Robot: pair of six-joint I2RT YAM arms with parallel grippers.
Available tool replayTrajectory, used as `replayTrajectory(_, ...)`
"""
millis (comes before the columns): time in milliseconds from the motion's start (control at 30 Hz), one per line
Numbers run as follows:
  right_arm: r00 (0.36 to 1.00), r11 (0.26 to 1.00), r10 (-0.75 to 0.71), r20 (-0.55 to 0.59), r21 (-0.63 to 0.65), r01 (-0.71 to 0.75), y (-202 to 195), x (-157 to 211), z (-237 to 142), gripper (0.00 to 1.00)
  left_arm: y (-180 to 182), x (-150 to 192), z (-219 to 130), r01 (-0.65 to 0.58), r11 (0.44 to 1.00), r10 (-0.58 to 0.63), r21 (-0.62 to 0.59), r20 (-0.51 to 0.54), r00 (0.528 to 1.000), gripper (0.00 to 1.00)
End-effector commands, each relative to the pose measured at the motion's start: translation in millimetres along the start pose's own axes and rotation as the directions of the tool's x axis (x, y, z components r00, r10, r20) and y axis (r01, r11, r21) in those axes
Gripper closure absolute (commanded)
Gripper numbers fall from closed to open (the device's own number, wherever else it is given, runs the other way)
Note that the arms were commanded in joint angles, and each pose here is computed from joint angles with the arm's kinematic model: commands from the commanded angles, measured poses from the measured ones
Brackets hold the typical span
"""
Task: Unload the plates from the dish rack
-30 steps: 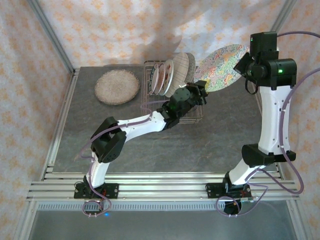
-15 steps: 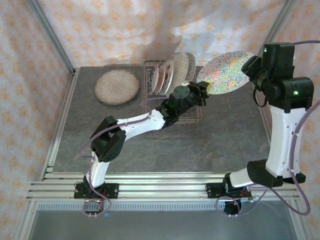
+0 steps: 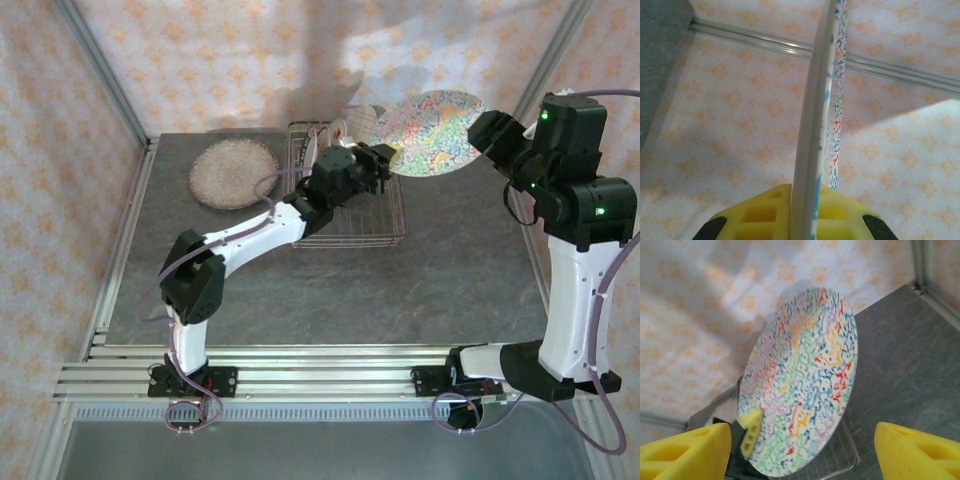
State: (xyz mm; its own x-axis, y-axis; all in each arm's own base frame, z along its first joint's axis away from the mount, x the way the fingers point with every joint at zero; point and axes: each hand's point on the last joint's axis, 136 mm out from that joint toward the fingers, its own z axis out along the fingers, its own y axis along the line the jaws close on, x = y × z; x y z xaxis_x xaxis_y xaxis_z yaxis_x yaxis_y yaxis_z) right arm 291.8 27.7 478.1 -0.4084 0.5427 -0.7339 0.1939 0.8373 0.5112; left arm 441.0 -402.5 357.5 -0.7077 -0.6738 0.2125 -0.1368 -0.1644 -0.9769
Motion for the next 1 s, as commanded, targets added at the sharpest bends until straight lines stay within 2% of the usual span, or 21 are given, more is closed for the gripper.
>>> replayTrajectory(0,0.998,0.983,-0.052,-0.019,-0.179,0.048,31.2,4.9,-4.7,0.25,-62.1,5.4,-29.9,-0.093,0.988,0.097,0.12,-0.033,0.995,1.0)
replayTrajectory(167,0.992,0.913,-0.112,-0.06,-0.399,0.079,72.6,14.6,-8.3,0.23,-73.5,-26.6,-51.1,-0.144,0.985,0.143,0.097,0.014,0.99,1.0)
replayTrajectory(267,0.986,0.88,-0.154,-0.067,-0.462,0.106,90.0,21.8,-8.0,0.22,-81.1,-50.5,-68.1,-0.177,0.981,0.173,0.08,0.053,0.984,1.0)
replayTrajectory(567,0.948,0.798,-0.304,-0.09,-0.567,0.202,141.1,64.7,5.3,0.21,-89.1,-140.3,-139.3,-0.227,0.974,0.217,0.017,0.228,0.949,1.0)
replayTrajectory(733,0.924,0.751,-0.37,-0.093,-0.616,0.239,166.5,87.0,14.1,0.21,-83.4,-191.5,-185.1,-0.234,0.972,0.226,-0.02,0.35,0.909,1.0)
replayTrajectory(967,0.89,0.656,-0.455,0.019,-0.669,0.35,200.2,111.7,18.3,0.21,-60.2,-255.0,-245.1,-0.217,0.973,0.226,-0.077,0.507,0.832,1.0)
